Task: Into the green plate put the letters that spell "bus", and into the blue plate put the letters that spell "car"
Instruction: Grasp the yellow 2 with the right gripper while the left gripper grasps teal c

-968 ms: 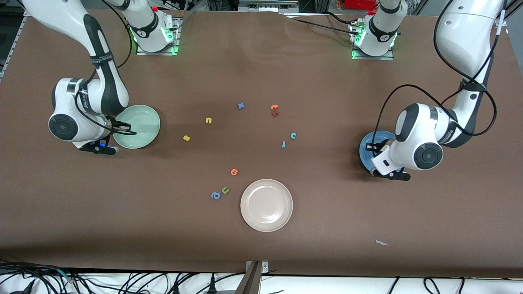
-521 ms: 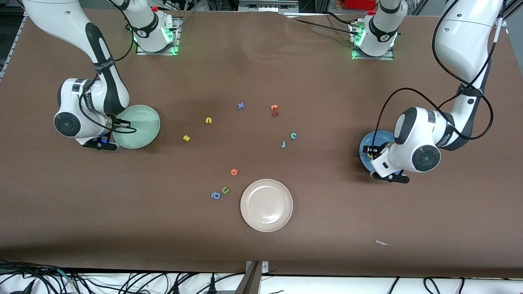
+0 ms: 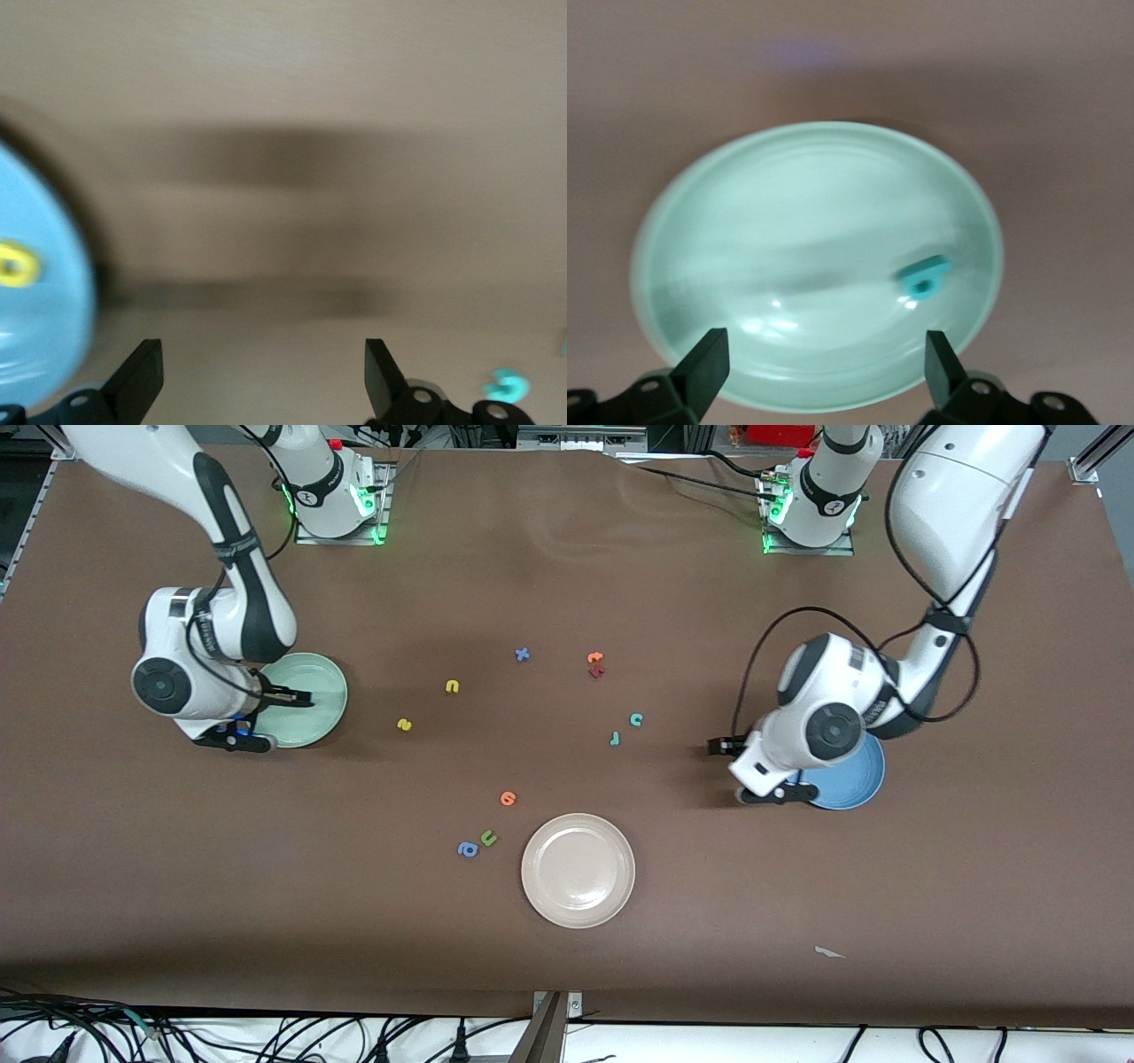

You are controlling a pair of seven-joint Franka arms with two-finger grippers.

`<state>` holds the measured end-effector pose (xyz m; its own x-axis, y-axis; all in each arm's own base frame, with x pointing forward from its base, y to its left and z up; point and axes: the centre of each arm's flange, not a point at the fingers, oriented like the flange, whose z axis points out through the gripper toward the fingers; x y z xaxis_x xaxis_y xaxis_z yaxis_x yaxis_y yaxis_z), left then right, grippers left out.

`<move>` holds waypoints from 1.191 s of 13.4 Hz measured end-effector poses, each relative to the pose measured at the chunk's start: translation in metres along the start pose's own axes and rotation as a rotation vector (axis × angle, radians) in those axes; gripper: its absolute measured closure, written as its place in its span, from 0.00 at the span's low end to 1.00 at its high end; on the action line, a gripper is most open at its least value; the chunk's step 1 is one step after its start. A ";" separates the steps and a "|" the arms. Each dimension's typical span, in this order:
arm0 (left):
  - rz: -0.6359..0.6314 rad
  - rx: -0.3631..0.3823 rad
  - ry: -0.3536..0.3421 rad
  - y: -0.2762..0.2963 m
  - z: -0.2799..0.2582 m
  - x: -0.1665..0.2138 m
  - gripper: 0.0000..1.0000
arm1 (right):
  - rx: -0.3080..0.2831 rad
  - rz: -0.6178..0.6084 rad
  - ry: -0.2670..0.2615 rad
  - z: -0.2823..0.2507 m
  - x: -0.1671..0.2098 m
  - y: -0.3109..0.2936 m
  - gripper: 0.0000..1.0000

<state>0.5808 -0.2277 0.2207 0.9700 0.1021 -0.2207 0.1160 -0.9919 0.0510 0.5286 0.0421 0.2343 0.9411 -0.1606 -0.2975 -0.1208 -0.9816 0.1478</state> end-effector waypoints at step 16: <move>-0.116 -0.015 0.131 0.124 0.065 -0.107 0.01 | 0.181 0.411 0.165 0.046 -0.022 -0.170 0.02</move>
<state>0.4774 -0.3663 0.1868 0.9694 0.2254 -0.0976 0.2308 -0.9718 0.0474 0.5143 0.2080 0.1725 0.8399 -0.5348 -0.0929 -0.5324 -0.8450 0.0510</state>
